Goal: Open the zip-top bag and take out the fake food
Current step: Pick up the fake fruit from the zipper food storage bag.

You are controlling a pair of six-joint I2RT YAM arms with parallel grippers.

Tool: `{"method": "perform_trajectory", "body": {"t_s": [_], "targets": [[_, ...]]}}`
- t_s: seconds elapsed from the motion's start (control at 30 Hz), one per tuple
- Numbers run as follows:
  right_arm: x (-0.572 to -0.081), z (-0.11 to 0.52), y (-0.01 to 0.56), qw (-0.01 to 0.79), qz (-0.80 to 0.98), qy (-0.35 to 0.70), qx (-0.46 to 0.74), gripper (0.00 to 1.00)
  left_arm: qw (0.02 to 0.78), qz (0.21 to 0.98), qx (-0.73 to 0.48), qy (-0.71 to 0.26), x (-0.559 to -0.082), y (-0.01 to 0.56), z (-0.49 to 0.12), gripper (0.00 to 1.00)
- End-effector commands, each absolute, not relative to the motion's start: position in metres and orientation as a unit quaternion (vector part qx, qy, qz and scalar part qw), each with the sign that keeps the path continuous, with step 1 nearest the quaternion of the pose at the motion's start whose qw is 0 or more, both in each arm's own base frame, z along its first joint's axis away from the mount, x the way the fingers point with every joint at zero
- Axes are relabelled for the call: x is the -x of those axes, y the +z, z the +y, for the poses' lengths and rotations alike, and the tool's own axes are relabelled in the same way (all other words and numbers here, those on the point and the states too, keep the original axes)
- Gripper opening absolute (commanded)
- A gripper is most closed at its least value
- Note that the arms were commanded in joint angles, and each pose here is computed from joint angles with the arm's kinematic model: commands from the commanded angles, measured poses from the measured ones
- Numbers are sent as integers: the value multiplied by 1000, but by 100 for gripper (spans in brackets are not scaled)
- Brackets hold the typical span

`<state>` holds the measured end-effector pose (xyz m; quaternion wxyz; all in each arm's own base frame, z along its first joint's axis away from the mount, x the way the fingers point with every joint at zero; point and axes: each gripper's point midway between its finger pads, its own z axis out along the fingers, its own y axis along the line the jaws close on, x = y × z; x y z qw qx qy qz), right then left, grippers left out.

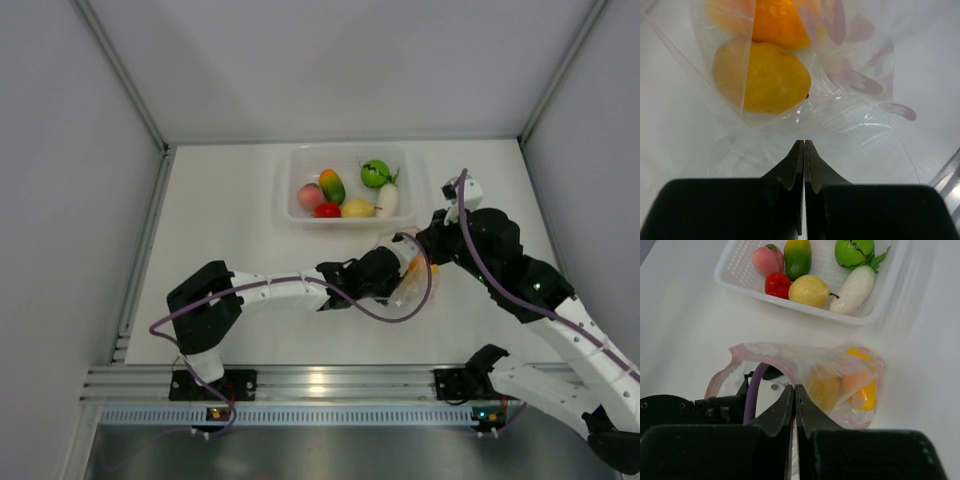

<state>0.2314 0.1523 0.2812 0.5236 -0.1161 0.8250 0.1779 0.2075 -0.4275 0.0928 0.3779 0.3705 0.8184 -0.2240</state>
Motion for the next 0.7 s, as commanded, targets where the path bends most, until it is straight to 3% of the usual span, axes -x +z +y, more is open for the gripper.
{"method": "perform_trajectory", "body": {"t_s": [0.0, 0.13, 0.2, 0.5, 0.57, 0.67], "targets": [[-232, 160, 296, 538, 809, 198, 130, 0, 388, 828, -319, -251, -220, 118, -442, 0], [-228, 163, 297, 535, 808, 210, 132, 0, 385, 838, -281, -266, -229, 130, -452, 0], [-224, 166, 300, 534, 804, 226, 134, 0, 388, 840, -261, -275, -234, 136, -458, 6], [-221, 169, 294, 526, 806, 238, 129, 0, 378, 878, -175, -233, -267, 109, -457, 8], [-220, 170, 292, 524, 806, 242, 129, 0, 380, 881, -156, -234, -271, 108, -459, 15], [-219, 170, 289, 521, 808, 244, 130, 0, 378, 885, -136, -237, -278, 107, -459, 18]]}}
